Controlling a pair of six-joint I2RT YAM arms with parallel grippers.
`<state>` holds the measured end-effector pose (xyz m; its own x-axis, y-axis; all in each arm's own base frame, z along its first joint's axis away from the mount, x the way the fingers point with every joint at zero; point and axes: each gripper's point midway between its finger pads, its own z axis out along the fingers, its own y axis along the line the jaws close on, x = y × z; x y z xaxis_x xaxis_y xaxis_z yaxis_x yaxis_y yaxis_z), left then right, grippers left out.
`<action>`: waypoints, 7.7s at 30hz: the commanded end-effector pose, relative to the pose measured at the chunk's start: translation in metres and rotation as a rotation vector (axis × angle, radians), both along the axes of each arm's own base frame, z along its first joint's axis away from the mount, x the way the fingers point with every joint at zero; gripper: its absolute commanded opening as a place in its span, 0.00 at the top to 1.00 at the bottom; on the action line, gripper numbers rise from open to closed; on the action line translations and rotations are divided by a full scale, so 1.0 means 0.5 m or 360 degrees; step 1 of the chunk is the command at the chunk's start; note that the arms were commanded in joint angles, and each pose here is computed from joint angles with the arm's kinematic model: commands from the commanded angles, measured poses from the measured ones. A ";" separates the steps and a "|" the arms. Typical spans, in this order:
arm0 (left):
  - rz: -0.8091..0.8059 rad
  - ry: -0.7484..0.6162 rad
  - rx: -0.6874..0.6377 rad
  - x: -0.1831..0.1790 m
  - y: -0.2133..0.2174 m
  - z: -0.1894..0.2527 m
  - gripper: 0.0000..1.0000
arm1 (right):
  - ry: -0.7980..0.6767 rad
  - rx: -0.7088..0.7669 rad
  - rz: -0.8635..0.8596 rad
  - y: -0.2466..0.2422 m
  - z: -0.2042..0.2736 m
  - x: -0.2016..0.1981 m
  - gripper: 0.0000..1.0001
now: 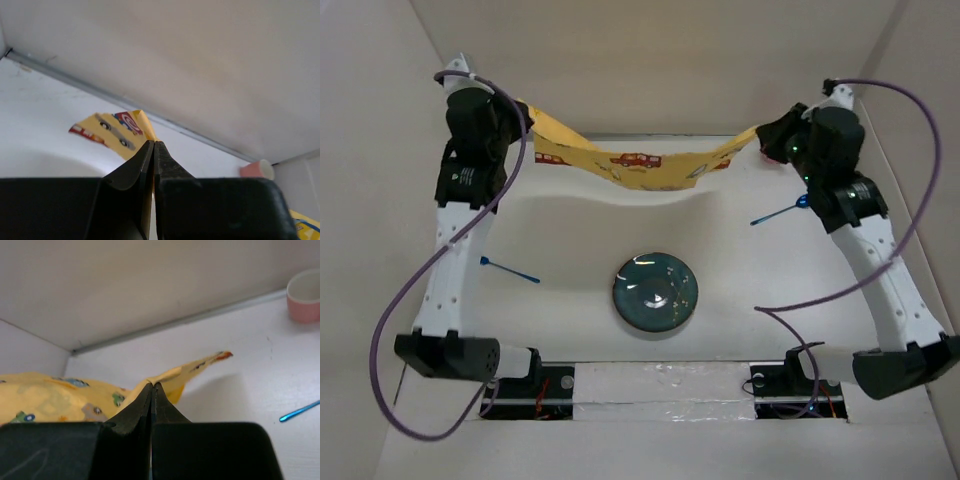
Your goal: Set the dinner table for one person
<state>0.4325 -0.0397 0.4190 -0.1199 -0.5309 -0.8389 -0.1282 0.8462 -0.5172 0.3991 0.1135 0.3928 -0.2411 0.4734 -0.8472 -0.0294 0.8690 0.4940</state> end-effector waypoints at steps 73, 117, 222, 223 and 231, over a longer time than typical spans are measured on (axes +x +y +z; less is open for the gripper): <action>-0.0106 0.1341 -0.0149 -0.212 0.014 -0.781 1.00 | 0.1204 0.0021 0.0000 -0.107 -0.689 -0.140 1.00; -0.0549 0.0396 -0.0174 -0.203 -0.070 -0.325 1.00 | 0.0763 0.0159 0.0814 0.094 -0.478 -0.293 1.00; -0.0959 0.0213 0.0475 -0.234 -0.311 -0.248 1.00 | 0.0858 0.0123 0.0573 0.058 -0.448 0.091 0.78; -0.0961 0.0222 0.0480 -0.240 -0.307 -0.249 1.00 | 0.0835 0.0093 0.0496 0.037 -0.437 0.103 0.95; -0.1131 0.0204 0.0574 -0.323 -0.364 -0.276 1.00 | 0.0632 0.0013 -0.0272 -0.204 -0.337 0.244 1.00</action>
